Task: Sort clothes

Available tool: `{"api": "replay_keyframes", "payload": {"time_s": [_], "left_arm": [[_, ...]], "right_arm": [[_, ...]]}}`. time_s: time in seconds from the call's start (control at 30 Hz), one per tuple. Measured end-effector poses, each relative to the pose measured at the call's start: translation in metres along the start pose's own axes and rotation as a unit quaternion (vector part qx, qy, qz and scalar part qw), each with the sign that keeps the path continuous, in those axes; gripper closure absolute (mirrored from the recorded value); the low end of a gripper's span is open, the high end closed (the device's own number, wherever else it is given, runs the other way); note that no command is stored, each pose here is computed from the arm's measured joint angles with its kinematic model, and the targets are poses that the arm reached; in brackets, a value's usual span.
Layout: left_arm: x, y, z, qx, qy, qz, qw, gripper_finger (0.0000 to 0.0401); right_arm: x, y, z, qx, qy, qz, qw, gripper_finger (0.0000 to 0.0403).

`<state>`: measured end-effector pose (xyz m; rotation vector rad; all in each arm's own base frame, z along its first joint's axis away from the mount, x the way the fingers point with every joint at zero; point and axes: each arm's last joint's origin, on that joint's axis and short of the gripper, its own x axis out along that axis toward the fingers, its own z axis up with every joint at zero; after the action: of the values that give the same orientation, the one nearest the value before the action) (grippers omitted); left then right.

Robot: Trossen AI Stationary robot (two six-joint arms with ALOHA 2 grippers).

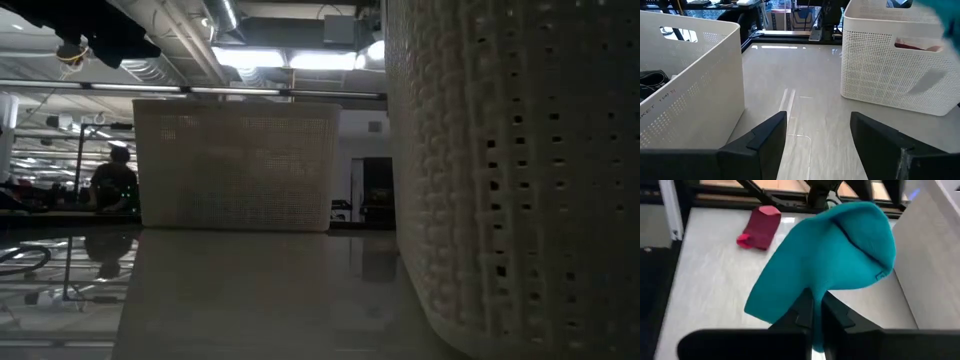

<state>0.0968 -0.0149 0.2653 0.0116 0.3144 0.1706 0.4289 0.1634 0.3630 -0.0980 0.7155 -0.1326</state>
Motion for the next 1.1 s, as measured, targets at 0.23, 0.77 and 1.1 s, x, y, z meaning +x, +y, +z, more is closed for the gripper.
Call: {"api": "replay_keyframes", "payload": {"time_s": [0.23, 0.77, 1.1], "left_arm": [[0.000, 0.000, 0.000, -0.007, 0.000, 0.000, 1.000, 0.0191], [0.000, 0.000, 0.000, -0.008, -0.001, 0.000, 1.000, 0.0191], [0.000, 0.000, 0.000, -0.006, 0.000, 0.000, 1.000, 0.0191]], "right_arm": [[-0.054, 0.014, -0.011, 0.027, 0.004, -0.044, 0.999, 0.0385], [-0.146, 0.050, -0.067, 0.160, 0.013, -0.122, 0.980, 0.0386], [-0.140, 0.058, -0.091, 0.172, 0.055, -0.125, 0.976, 0.0386]]}}
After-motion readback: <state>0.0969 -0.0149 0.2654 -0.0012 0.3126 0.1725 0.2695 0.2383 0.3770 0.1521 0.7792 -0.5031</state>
